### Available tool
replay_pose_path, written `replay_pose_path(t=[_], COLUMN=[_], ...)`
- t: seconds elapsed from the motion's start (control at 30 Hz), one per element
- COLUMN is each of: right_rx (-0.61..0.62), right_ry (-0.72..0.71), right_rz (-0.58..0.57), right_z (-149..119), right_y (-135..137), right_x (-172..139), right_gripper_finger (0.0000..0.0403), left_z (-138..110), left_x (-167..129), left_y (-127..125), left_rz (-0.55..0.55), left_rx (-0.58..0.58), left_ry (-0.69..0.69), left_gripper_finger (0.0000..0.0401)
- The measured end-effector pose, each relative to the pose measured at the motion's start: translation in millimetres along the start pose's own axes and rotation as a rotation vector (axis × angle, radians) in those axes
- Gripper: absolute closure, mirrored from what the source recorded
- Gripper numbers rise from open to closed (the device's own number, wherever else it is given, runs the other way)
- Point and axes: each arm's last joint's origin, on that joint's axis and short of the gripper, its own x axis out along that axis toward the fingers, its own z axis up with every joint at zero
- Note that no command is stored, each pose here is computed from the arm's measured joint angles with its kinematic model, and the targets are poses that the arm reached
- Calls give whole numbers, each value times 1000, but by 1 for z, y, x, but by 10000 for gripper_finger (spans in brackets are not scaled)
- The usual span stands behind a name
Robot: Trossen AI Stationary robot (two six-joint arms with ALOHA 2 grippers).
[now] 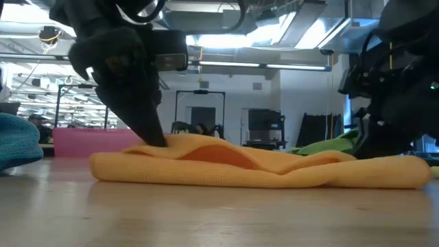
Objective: Roll microfiber towels into tight, uniform cylinder then place into a basket
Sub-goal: Fold the orange microfiber towel
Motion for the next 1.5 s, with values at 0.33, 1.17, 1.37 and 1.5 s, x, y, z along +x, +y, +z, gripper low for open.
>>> replay_pose_path(t=[0.33,1.17,1.37,1.5], right_rx=[-67,-193,-175,-195], right_ry=[-31,24,-98,-222], right_rz=[-23,-153,2,250], right_z=[5,33,39,43], right_y=[1,15,30,51], right_x=[-1,-32,-52,-54], right_gripper_finger=[341,302,302,302], left_z=[7,42,45,35], left_x=[-2,-36,-41,-26], left_y=[-2,-18,-49,-64], left_rz=[-1,188,73,54], left_rx=[49,152,175,211], left_ry=[-35,-46,-187,-196], left_gripper_finger=[351,297,300,303])
